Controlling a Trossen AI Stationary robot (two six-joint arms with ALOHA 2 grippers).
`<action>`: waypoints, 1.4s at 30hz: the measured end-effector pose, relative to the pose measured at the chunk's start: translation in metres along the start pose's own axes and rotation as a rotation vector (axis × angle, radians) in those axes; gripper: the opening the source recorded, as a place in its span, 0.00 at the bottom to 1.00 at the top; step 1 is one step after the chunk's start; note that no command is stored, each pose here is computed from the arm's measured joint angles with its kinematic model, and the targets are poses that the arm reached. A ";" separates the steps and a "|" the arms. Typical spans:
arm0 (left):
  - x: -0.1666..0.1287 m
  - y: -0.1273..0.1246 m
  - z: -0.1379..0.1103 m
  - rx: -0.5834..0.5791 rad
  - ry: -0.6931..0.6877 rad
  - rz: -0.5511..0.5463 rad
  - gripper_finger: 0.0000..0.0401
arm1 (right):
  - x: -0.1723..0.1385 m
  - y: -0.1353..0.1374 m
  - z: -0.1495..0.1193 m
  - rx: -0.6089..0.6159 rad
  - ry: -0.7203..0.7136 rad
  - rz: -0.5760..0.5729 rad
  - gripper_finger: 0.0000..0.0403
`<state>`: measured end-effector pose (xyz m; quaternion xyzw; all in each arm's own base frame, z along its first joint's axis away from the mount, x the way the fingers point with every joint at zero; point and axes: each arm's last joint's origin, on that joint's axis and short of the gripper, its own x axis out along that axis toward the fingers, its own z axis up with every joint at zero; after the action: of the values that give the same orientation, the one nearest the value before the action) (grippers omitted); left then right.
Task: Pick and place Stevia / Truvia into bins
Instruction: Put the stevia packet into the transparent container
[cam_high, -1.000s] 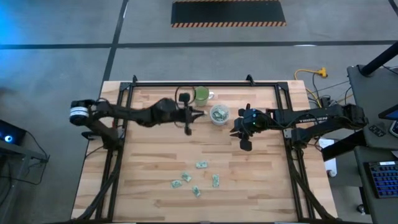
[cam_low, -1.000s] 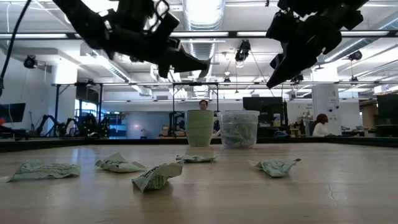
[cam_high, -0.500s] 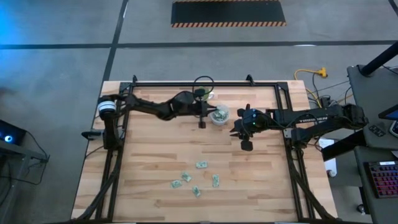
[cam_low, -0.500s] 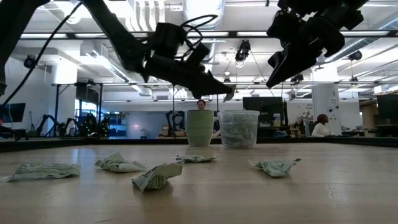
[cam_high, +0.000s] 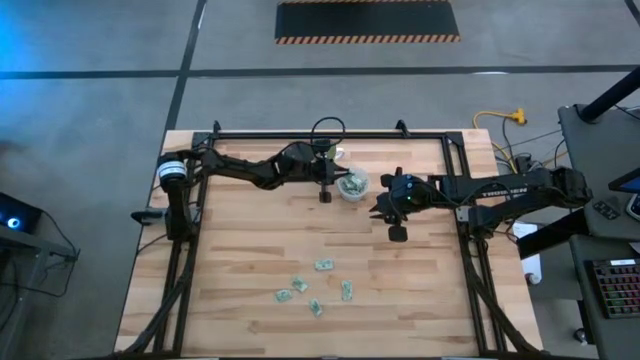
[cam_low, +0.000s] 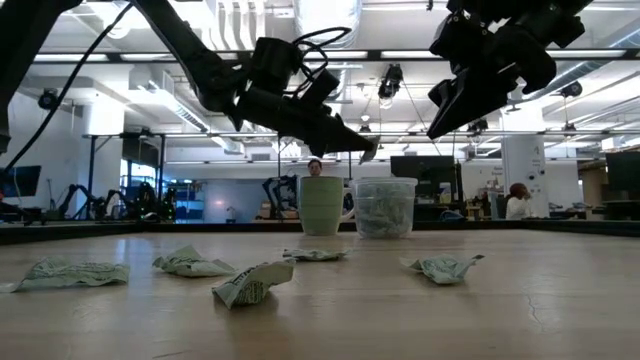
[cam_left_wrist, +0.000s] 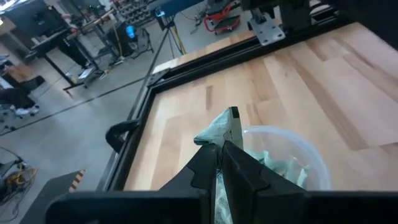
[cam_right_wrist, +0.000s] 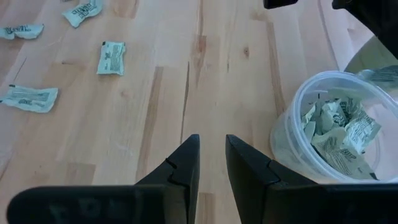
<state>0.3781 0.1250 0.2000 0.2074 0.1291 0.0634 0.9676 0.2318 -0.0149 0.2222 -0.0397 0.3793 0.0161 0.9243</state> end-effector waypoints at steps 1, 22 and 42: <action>0.000 0.000 0.000 0.000 -0.005 -0.004 0.02 | 0.000 0.000 0.000 0.000 -0.003 0.000 0.17; 0.021 -0.003 -0.021 -0.036 0.045 -0.021 0.02 | -0.002 0.000 0.000 0.023 0.003 0.001 0.17; 0.015 -0.002 -0.014 -0.041 0.075 -0.037 0.47 | -0.002 0.000 0.000 0.031 0.003 0.001 0.17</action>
<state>0.3884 0.1316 0.1835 0.1826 0.1676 0.0559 0.9672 0.2301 -0.0147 0.2232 -0.0253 0.3811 0.0107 0.9241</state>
